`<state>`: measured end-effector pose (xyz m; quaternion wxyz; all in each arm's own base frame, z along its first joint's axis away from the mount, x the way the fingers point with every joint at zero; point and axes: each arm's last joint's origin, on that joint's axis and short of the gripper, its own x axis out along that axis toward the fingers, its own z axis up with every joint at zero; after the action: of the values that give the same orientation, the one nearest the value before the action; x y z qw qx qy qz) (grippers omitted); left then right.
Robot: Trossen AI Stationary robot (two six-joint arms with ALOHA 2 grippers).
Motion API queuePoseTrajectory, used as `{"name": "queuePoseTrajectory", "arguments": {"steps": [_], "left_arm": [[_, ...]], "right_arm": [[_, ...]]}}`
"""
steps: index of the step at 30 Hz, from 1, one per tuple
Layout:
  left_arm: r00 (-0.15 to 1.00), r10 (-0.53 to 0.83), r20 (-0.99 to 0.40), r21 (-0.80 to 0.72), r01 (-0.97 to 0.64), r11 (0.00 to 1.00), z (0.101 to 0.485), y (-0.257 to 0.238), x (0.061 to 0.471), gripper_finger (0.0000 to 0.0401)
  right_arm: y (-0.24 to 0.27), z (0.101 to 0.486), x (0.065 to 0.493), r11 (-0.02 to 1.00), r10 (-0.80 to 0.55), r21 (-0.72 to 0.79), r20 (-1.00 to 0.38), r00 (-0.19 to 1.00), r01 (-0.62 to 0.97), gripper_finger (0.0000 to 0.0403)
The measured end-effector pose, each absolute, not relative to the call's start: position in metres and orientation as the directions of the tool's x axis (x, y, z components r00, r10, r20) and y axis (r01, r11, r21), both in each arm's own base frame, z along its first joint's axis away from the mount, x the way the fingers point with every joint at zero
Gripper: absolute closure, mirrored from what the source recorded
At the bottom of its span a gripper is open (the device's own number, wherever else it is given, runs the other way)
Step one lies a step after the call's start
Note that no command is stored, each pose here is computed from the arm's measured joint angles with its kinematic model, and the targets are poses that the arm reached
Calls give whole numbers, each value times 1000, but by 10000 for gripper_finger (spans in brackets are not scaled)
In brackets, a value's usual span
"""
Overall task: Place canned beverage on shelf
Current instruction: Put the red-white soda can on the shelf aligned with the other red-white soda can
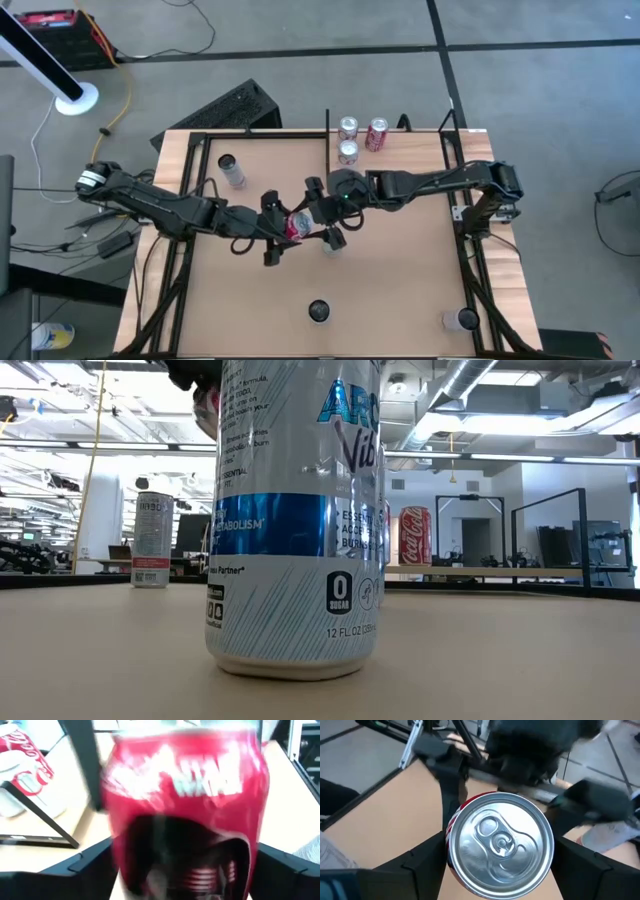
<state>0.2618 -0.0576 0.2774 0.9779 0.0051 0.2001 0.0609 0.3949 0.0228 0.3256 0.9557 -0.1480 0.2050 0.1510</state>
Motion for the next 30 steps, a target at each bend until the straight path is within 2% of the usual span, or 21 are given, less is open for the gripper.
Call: {"name": "queuePoseTrajectory", "arguments": {"steps": [4, 11, 14, 19, 24, 30], "left_arm": [[903, 140, -407, 47, -132, 990, 276, -57, 260, 30], [865, 169, -472, 46, -168, 985, 276, -54, 251, 22], [825, 201, -527, 59, -201, 978, 273, -51, 241, 21], [746, 261, -612, 48, -294, 954, 267, -47, 227, 20], [665, 307, -681, 43, -382, 923, 261, -44, 217, 20], [599, 333, -728, 39, -448, 893, 255, -42, 211, 20]], "right_arm": [[20, 332, 388, 911, 222, -223, -445, 868, -347, 83], [5, 359, 356, 925, 158, -238, -468, 870, -296, 83], [-6, 380, 331, 933, 87, -275, -458, 884, -234, 83], [-28, 403, 277, 950, -15, -273, -529, 849, -153, 83], [-57, 406, 237, 970, -124, -239, -628, 768, -39, 81], [-99, 382, 222, 968, -224, -242, -722, 654, 64, 81]]}}
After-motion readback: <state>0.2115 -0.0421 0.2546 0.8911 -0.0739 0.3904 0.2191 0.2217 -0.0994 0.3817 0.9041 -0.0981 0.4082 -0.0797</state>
